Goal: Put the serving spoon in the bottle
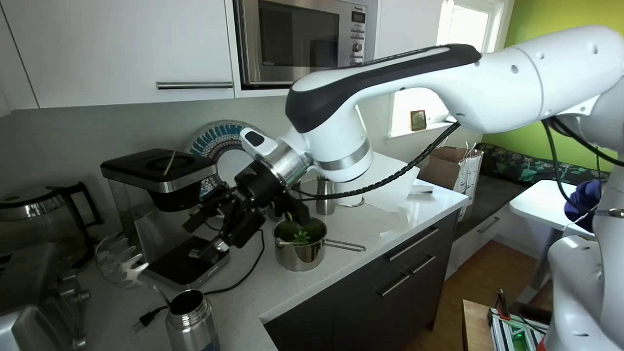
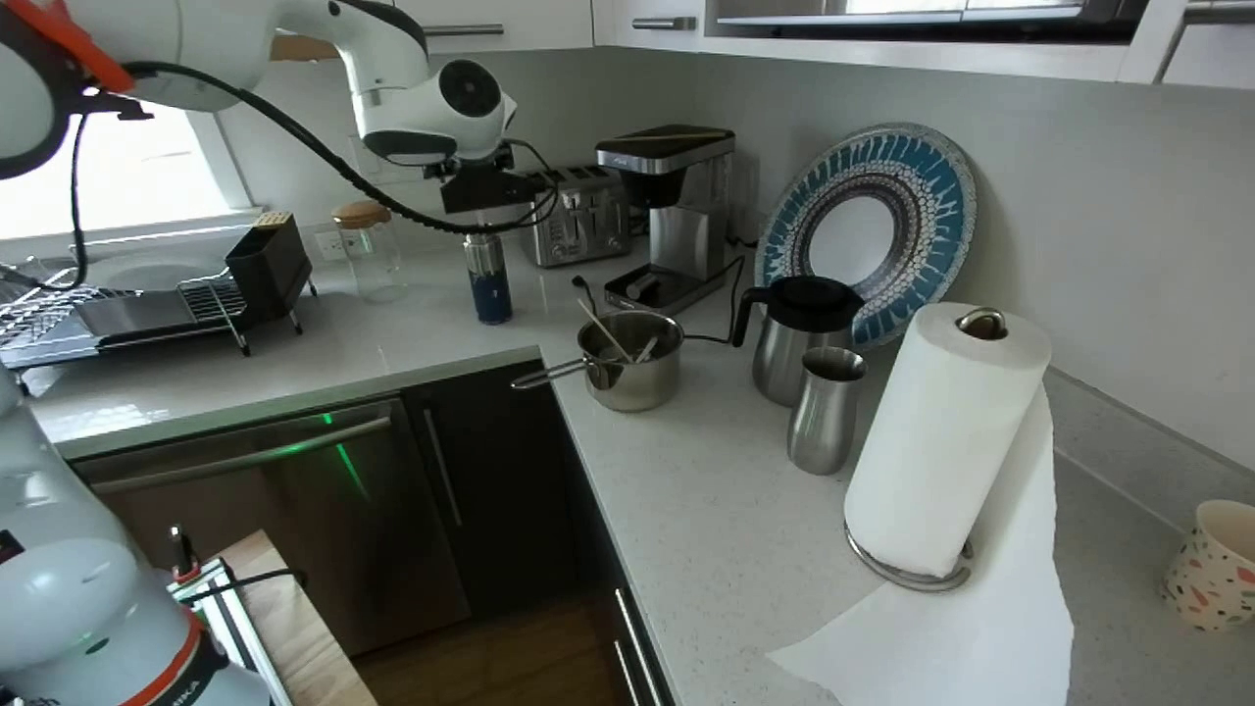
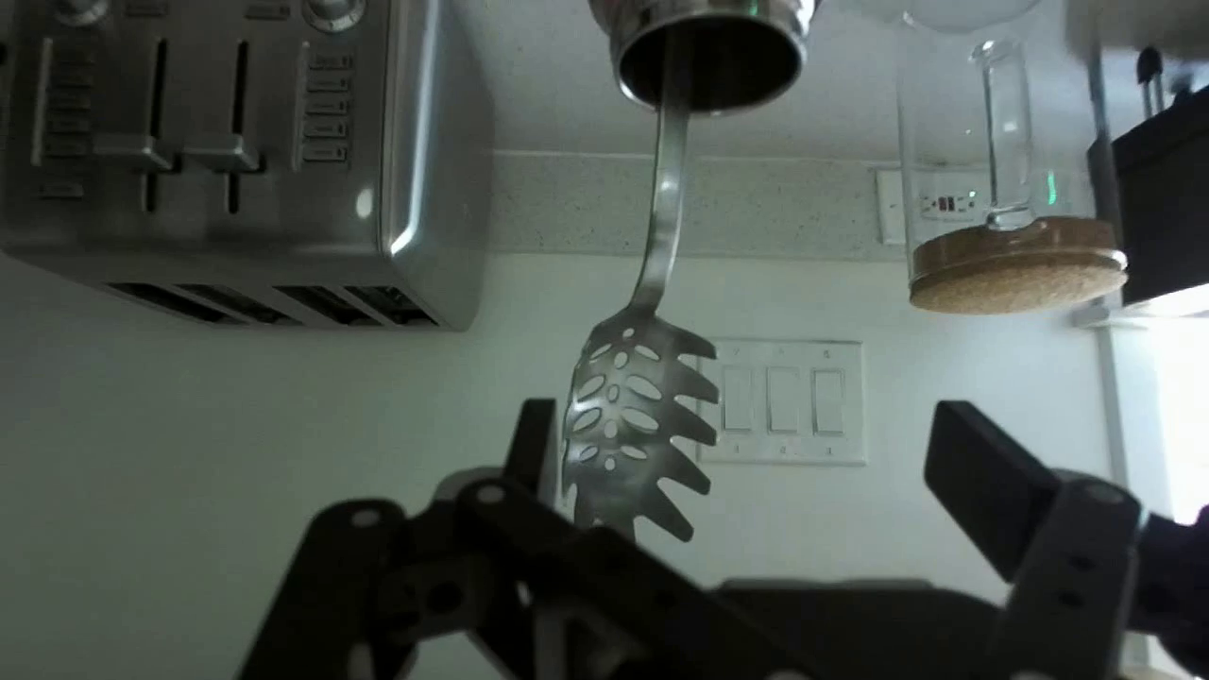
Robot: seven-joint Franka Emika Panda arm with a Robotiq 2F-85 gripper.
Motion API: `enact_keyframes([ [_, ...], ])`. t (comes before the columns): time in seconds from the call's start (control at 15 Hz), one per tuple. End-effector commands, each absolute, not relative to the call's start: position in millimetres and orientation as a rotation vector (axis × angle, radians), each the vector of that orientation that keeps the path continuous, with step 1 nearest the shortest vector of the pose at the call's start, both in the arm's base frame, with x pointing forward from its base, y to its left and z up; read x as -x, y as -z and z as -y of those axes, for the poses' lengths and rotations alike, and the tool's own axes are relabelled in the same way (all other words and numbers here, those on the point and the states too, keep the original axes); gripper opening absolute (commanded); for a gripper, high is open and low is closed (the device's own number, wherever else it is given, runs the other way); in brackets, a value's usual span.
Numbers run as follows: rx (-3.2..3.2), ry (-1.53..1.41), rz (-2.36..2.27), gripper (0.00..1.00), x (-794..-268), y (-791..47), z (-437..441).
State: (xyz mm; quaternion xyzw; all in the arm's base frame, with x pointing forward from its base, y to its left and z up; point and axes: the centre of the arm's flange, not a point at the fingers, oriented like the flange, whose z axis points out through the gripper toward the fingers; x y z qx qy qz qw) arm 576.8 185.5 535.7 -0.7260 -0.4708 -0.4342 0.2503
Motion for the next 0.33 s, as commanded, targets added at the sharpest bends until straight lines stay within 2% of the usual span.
enact_keyframes([
  [0.0, 1.995, 1.023, 1.500, 1.00, -506, -562, -147],
  [0.13, 1.902, 0.965, 1.634, 1.00, -484, -568, -139],
  [0.2, 1.949, 1.008, 1.521, 1.00, -519, -562, -156],
  [0.27, 1.926, 0.987, 1.557, 1.00, -507, -568, -151],
])
